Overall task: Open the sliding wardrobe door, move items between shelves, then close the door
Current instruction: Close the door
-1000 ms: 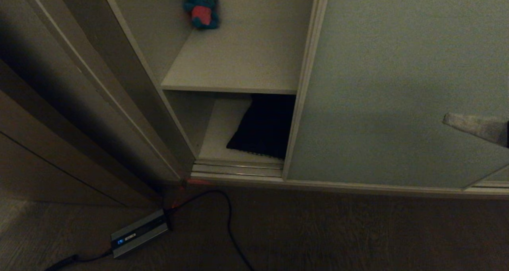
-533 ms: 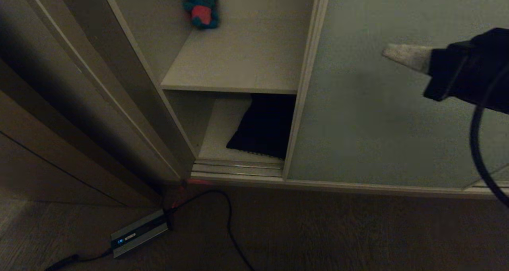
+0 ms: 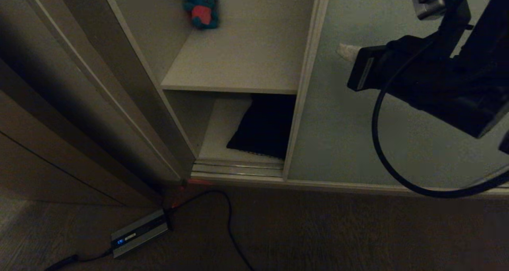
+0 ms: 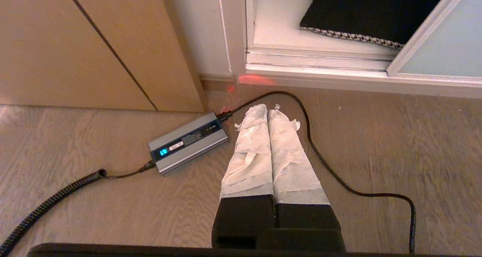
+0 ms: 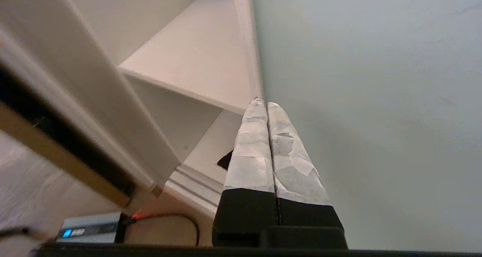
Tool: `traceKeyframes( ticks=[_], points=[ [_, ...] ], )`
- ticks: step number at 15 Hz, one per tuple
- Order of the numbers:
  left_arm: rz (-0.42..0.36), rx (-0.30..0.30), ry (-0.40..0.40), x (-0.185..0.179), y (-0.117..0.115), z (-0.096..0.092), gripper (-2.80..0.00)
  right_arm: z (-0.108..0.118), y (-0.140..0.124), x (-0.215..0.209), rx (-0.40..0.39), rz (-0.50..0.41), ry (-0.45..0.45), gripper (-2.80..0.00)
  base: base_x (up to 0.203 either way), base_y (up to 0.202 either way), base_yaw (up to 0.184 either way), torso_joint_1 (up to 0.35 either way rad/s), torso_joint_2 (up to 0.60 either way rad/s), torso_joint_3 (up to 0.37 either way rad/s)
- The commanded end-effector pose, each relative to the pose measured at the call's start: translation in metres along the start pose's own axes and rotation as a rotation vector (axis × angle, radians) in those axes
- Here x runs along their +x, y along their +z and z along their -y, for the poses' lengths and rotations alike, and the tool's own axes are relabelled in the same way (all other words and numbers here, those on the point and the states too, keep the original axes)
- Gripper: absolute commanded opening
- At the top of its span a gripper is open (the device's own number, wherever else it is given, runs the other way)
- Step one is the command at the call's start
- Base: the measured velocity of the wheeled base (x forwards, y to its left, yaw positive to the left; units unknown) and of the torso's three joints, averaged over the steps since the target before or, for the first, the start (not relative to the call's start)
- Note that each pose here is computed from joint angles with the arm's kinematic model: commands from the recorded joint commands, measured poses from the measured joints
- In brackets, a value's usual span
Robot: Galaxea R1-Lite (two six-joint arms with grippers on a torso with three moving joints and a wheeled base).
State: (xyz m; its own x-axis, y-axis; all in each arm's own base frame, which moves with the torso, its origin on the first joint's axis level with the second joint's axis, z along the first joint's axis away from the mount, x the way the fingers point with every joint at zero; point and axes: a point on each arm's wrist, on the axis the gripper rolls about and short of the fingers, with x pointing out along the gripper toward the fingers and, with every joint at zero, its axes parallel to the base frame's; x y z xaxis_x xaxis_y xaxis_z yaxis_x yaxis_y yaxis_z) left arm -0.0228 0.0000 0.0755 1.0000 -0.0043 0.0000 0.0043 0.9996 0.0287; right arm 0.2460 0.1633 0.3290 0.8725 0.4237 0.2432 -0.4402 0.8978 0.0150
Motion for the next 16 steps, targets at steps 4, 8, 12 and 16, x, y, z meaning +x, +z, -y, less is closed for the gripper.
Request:
traceKeyframes(
  ticks=[4, 8, 12, 16],
  points=[
    [0.000, 0.000, 0.000, 0.000, 0.000, 0.000, -2.80, -0.004, -0.021, 0.033, 0.004, -0.029, -0.089, -2.80, 0.000, 0.000, 0.000, 0.000, 0.00, 0.000],
    [-0.001, 0.000, 0.000, 0.000, 0.000, 0.000, -2.80, -0.005, -0.028, 0.041, 0.004, -0.042, -0.090, -2.80, 0.000, 0.000, 0.000, 0.000, 0.00, 0.000],
    [-0.001, 0.000, 0.000, 0.000, 0.000, 0.000, -2.80, -0.008, -0.032, 0.052, 0.006, -0.039, -0.089, -2.80, 0.000, 0.000, 0.000, 0.000, 0.00, 0.000],
    [-0.002, 0.000, 0.000, 0.000, 0.000, 0.000, -2.80, -0.013, -0.038, 0.058, 0.006, -0.044, -0.083, -2.80, 0.000, 0.000, 0.000, 0.000, 0.00, 0.000]
  ],
)
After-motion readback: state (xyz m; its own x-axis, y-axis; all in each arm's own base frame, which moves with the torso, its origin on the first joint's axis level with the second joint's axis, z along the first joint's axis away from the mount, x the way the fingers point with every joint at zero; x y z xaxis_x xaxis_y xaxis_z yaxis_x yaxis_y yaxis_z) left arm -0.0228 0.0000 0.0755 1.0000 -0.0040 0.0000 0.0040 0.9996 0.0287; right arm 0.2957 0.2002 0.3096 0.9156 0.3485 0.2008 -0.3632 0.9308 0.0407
